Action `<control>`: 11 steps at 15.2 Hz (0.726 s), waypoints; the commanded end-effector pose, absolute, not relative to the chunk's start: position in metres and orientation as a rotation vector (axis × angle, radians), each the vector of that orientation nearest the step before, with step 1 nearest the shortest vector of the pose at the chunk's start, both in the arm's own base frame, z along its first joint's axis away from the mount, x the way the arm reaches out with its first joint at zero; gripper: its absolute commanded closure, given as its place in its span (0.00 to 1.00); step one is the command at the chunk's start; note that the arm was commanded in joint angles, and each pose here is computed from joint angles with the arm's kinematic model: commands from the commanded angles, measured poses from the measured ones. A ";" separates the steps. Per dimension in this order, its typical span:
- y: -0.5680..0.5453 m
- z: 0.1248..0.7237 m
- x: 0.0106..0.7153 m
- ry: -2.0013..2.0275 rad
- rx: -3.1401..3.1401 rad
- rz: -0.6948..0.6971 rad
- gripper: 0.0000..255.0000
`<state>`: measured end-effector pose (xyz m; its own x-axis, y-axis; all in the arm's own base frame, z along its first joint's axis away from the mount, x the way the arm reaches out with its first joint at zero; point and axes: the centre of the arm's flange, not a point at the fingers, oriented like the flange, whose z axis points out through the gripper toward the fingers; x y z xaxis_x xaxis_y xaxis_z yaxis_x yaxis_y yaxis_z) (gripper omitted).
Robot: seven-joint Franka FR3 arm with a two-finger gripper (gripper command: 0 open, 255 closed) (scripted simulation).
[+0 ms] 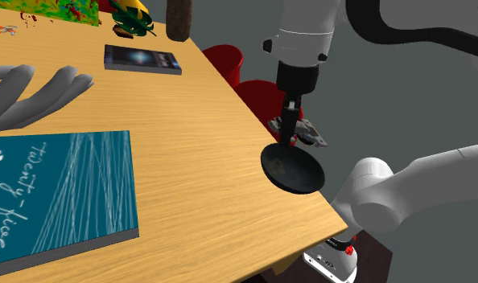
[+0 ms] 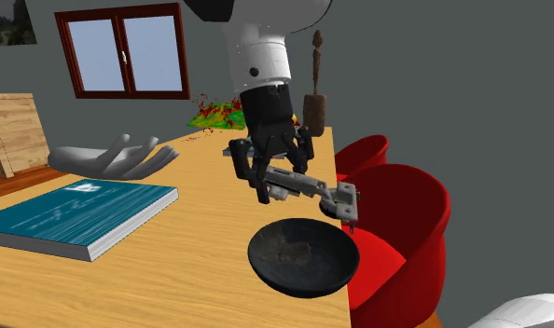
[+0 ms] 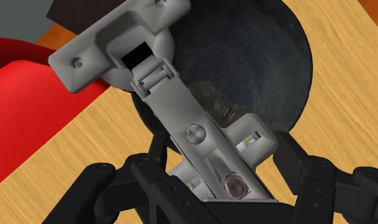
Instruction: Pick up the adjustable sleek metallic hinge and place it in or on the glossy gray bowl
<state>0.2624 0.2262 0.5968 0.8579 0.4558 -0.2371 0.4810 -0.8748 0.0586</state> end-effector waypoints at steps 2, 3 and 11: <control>0.233 0.597 0.220 0.737 2.916 -0.329 1.00; 0.233 0.592 0.220 0.737 2.916 -0.329 1.00; 0.233 0.550 0.220 0.737 2.916 -0.329 1.00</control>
